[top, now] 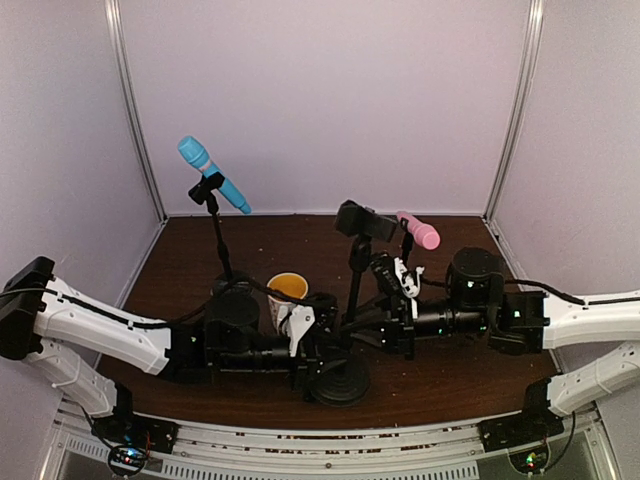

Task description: Attach the microphones to the stand

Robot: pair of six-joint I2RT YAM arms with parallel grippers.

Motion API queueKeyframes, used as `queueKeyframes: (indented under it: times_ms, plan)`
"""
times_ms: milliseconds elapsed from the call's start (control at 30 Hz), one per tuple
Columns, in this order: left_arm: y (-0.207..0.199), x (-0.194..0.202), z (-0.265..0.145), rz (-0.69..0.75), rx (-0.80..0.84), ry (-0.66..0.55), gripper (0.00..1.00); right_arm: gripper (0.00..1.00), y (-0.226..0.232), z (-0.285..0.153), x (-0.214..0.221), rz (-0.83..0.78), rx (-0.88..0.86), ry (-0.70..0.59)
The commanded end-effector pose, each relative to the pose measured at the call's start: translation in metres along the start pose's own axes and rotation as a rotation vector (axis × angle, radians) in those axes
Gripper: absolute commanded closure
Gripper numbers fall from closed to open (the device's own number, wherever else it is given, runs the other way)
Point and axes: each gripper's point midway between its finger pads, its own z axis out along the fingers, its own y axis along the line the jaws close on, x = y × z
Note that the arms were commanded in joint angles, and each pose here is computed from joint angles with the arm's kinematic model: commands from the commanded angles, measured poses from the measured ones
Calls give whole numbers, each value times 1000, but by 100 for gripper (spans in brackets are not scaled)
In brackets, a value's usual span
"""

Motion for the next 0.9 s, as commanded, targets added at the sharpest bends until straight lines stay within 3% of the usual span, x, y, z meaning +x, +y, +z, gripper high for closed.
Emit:
queueKeyframes:
  times_ms: [0,167,233,400,633,867]
  plan:
    - [-44,-57,-14,85,217,-201,100,100,34,-5,13,-28,-299,126]
    - [-46,-61,-16,88,228,-215,100,63,-22,-13,18,-33,10,133]
    - [-45,-61,-17,87,221,-219,100,56,-43,-22,18,-16,128,112]
    - [-37,-57,-17,78,174,-223,100,50,-59,-38,20,30,209,79]
    - [-9,-43,-9,9,32,-179,100,47,-46,-46,20,63,166,47]
    - [-3,-28,-4,-21,5,-141,100,43,-17,-70,-24,20,92,-78]
